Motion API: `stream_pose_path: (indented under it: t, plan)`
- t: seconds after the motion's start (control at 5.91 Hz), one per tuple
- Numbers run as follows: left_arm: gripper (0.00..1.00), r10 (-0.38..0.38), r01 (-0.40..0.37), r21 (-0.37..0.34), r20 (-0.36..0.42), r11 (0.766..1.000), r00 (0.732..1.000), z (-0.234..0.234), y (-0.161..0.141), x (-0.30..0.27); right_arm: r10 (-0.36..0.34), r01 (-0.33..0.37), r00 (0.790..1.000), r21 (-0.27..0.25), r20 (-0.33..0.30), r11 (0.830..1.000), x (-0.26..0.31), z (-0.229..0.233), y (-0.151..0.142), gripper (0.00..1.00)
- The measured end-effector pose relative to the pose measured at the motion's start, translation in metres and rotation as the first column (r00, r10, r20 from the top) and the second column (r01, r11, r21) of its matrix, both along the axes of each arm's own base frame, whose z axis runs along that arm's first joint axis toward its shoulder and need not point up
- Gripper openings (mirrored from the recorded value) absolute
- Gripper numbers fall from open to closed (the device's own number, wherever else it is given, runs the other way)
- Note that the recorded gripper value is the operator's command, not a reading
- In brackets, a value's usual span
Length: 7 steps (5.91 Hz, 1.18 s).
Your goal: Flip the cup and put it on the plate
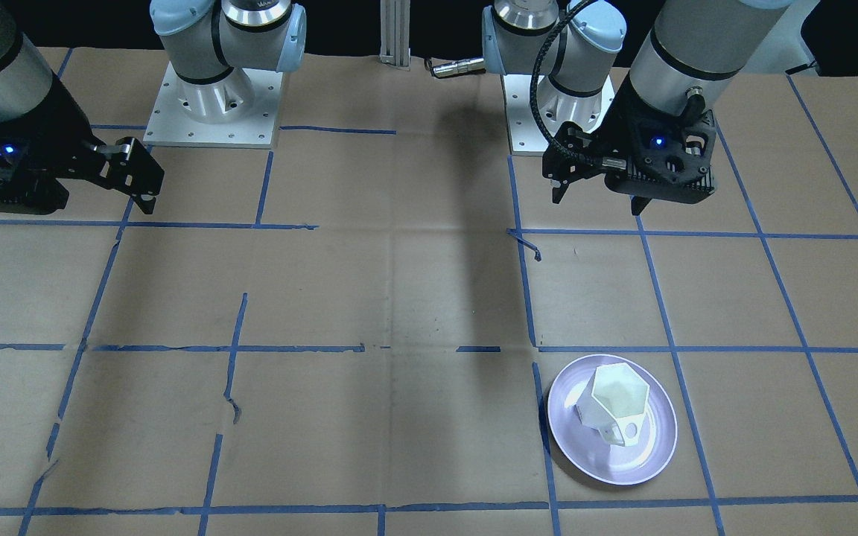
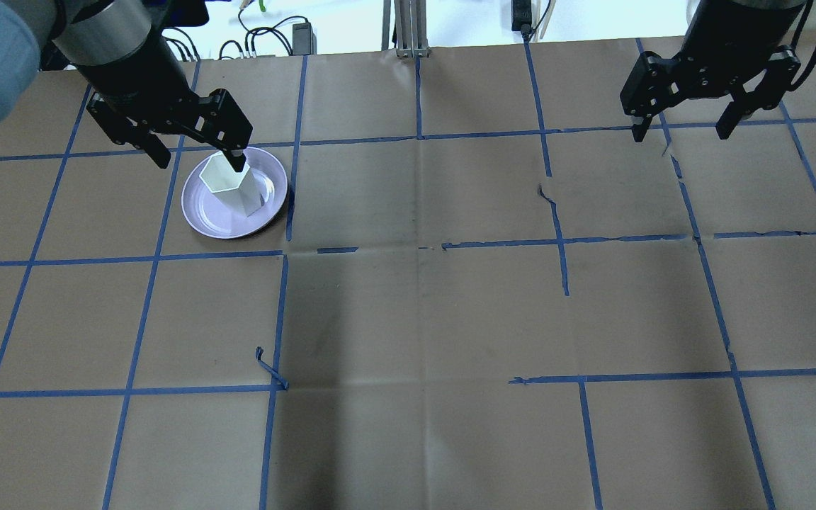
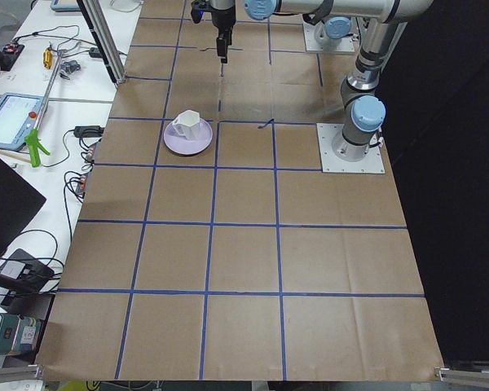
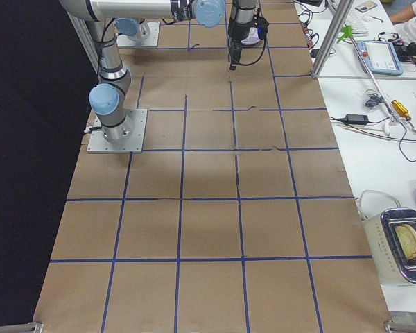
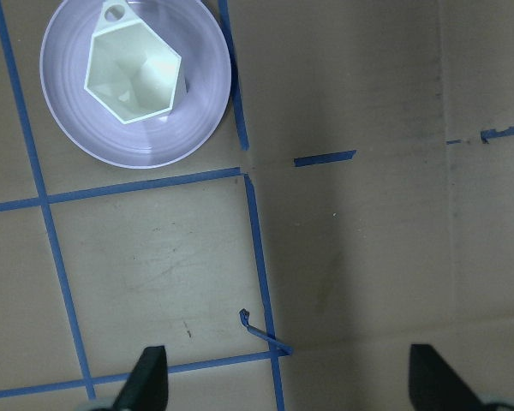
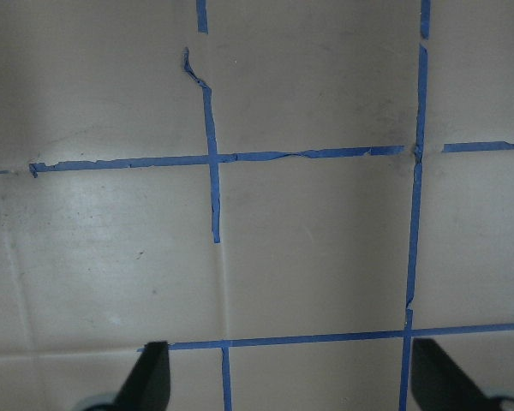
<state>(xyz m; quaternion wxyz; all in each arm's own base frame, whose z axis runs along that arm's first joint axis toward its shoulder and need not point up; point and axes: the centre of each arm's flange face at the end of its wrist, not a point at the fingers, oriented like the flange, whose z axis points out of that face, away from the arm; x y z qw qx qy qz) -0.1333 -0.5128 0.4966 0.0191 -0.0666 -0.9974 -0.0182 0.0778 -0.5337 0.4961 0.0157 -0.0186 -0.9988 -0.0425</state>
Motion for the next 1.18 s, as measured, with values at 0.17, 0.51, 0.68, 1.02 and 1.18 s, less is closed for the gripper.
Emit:
stream_pose_path:
  t: [0.17,0.51,0.68,1.02,1.18]
  plan:
    - [0.98,0.000,0.000,-0.001,0.000,1.000,1.000,0.0011,0.0009,0.0001,0.000,0.000,1.000,0.000,0.000,1.000,0.0000,0.0000,0.0000,1.00]
    - [0.98,0.001,-0.001,0.000,0.002,1.000,1.000,-0.0009,-0.0010,0.0004,0.000,0.000,1.000,0.000,0.000,1.000,0.0000,0.0000,0.0000,1.00]
    - [0.98,0.003,-0.003,0.001,0.002,1.000,1.000,-0.0021,-0.0019,0.0005,0.000,0.000,1.000,0.000,0.000,1.000,0.0000,0.0000,0.0000,1.00]
    - [0.98,0.004,-0.004,0.001,0.003,1.000,1.000,-0.0025,-0.0024,0.0006,0.000,0.000,1.000,0.000,0.000,1.000,0.0000,0.0000,0.0000,1.00]
    - [0.98,0.004,-0.004,0.002,0.004,1.000,1.000,-0.0029,-0.0027,0.0006,0.000,0.000,1.000,0.000,0.000,1.000,0.0000,0.0000,0.0000,1.00]
